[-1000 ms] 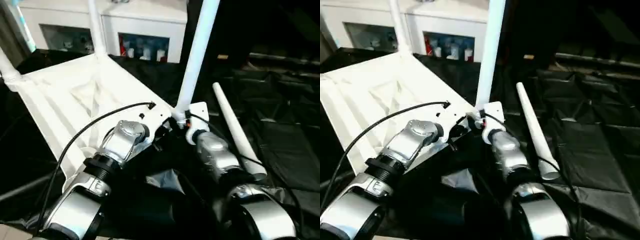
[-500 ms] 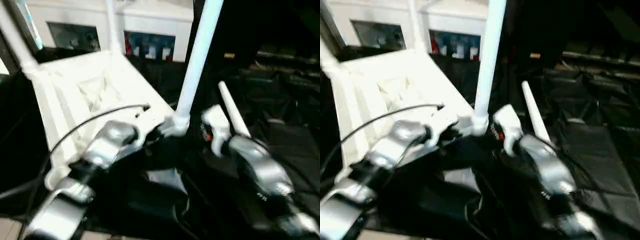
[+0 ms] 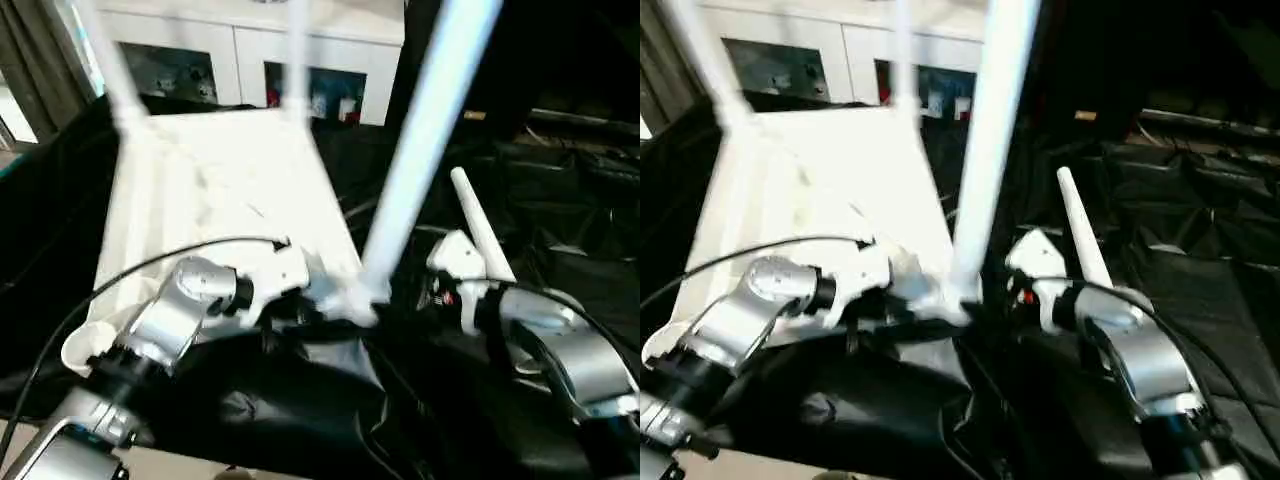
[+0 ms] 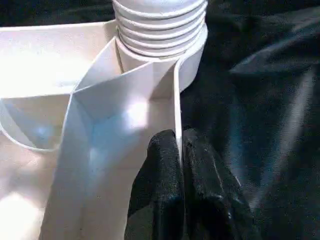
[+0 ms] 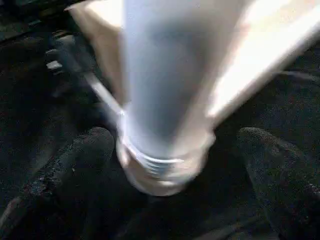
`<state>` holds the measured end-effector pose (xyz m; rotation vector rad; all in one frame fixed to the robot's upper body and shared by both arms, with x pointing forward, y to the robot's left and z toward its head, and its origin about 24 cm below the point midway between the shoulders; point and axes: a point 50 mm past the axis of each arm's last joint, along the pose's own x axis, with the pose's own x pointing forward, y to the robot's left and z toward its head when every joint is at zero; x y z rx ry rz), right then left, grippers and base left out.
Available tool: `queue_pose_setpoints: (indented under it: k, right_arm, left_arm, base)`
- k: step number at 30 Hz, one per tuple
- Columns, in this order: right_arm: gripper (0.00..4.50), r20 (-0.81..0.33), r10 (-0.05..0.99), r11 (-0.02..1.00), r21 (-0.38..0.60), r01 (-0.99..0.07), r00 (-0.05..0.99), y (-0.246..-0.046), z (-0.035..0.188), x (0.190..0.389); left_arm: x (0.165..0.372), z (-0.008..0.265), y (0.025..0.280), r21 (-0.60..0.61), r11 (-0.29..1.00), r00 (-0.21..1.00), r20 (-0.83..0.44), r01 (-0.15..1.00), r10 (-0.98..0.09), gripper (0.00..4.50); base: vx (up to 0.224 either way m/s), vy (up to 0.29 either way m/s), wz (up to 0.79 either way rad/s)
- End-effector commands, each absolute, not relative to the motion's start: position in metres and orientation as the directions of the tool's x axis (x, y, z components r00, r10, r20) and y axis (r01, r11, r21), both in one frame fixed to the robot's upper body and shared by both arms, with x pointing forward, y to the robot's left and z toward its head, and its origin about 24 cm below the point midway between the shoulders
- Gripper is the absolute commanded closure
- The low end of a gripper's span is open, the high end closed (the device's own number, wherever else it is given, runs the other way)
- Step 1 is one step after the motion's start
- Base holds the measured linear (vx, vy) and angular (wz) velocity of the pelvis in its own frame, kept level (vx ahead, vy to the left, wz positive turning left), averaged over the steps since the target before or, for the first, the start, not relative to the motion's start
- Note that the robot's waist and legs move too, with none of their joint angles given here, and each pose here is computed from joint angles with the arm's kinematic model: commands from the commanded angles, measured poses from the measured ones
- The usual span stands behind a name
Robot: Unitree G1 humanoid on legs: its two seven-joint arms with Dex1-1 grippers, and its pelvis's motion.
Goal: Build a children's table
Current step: Rotate leg to tighten
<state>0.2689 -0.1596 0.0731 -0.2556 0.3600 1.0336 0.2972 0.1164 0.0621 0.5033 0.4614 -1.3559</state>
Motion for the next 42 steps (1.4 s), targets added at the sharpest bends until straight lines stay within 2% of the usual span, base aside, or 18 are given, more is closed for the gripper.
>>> queue_pose_setpoints:
  k: [1,12,13,21,22,26,28,31,33,34,36,37,38,39,40,41,42]
  right_arm:
    - [0.03,-0.418,0.802,0.458,-0.027,-0.888,0.426,-0.158,0.074,0.265]
    - [0.03,-0.396,0.792,0.494,-0.031,-0.869,0.464,-0.154,0.071,0.272]
    - [0.31,-0.394,0.793,0.494,-0.029,-0.869,0.465,-0.153,0.07,0.273]
    - [0.84,-0.378,0.781,0.527,-0.026,-0.849,0.496,-0.147,0.064,0.28]
    - [1.11,-0.378,0.781,0.527,-0.025,-0.849,0.496,-0.146,0.063,0.281]
    - [1.3,-0.375,0.782,0.529,-0.021,-0.848,0.497,-0.145,0.062,0.281]
    - [1.61,-0.374,0.782,0.53,-0.02,-0.848,0.498,-0.145,0.062,0.282]
    - [1.7,-0.358,0.773,0.559,-0.003,-0.829,0.523,-0.145,0.059,0.283]
    - [1.76,-0.351,0.741,0.615,0.012,-0.788,0.573,-0.144,0.054,0.286]
    - [1.76,-0.364,0.677,0.693,0.022,-0.721,0.639,-0.144,0.046,0.291]
    - [1.76,-0.376,0.628,0.744,0.032,-0.668,0.681,-0.144,0.04,0.294]
    - [1.76,-0.385,0.493,0.861,0.086,-0.501,0.78,-0.139,0.03,0.305]
    - [1.76,-0.385,0.493,0.861,0.086,-0.501,0.78,-0.139,0.03,0.305]
    - [1.77,-0.4,0.412,0.909,0.111,-0.403,0.819,-0.132,0.024,0.312]
    - [1.77,-0.41,0.371,0.927,0.111,-0.358,0.833,-0.126,0.022,0.316]
    - [1.77,-0.41,0.371,0.927,0.111,-0.358,0.833,-0.126,0.022,0.316]
    - [1.77,-0.422,0.332,0.943,0.124,-0.309,0.844,-0.117,0.02,0.322]
  left_arm:
    - [0.29,0.069,0.101,0.087,0.033,0.075,-0.547,0.996,-0.833,4.5]
    - [0.29,0.072,0.101,0.095,0.022,0.071,-0.551,0.995,-0.831,4.5]
    - [0.29,0.071,0.101,0.095,0.022,0.071,-0.552,0.995,-0.831,4.5]
    - [0.291,0.071,0.102,0.097,0.03,0.079,-0.557,0.995,-0.827,4.5]
    - [0.291,0.071,0.103,0.098,0.033,0.082,-0.558,0.995,-0.826,4.5]
    - [0.291,0.071,0.103,0.098,0.035,0.084,-0.558,0.995,-0.826,4.5]
    - [0.292,0.071,0.104,0.098,0.039,0.087,-0.558,0.994,-0.825,4.5]
    - [0.296,0.069,0.105,0.103,0.105,0.145,-0.561,0.989,-0.815,4.5]
    - [0.305,0.068,0.105,0.112,0.204,0.232,-0.559,0.972,-0.796,4.5]
    - [0.316,0.07,0.104,0.123,0.319,0.333,-0.535,0.94,-0.777,4.5]
    - [0.323,0.072,0.102,0.12,0.395,0.397,-0.518,0.911,-0.758,4.5]
    - [0.333,0.074,0.096,0.119,0.496,0.483,-0.503,0.86,-0.717,4.5]
    - [0.333,0.074,0.096,0.119,0.496,0.483,-0.503,0.86,-0.717,4.5]
    - [0.338,0.071,0.091,0.134,0.545,0.528,-0.516,0.828,-0.675,4.5]
    - [0.341,0.069,0.088,0.15,0.572,0.555,-0.526,0.807,-0.645,4.5]
    - [0.341,0.069,0.088,0.15,0.572,0.555,-0.526,0.807,-0.645,4.5]
    - [0.343,0.065,0.083,0.157,0.601,0.58,-0.531,0.784,-0.618,4.5]
  base:
    - [0.0,0.0,0.0]
    - [0.0,0.0,0.0]
    - [0.0,0.0,0.0]
    - [0.0,0.0,0.0]
    - [0.0,0.0,0.0]
    - [0.0,0.0,0.0]
    - [0.0,0.0,0.0]
    - [0.0,0.0,0.0]
    - [0.0,0.0,0.0]
    - [0.0,0.0,0.0]
    - [0.0,0.0,0.0]
    - [0.0,0.0,0.0]
    - [0.0,0.0,0.0]
    - [0.0,0.0,0.0]
    - [0.0,0.0,0.0]
    - [0.0,0.0,0.0]
    - [0.0,0.0,0.0]
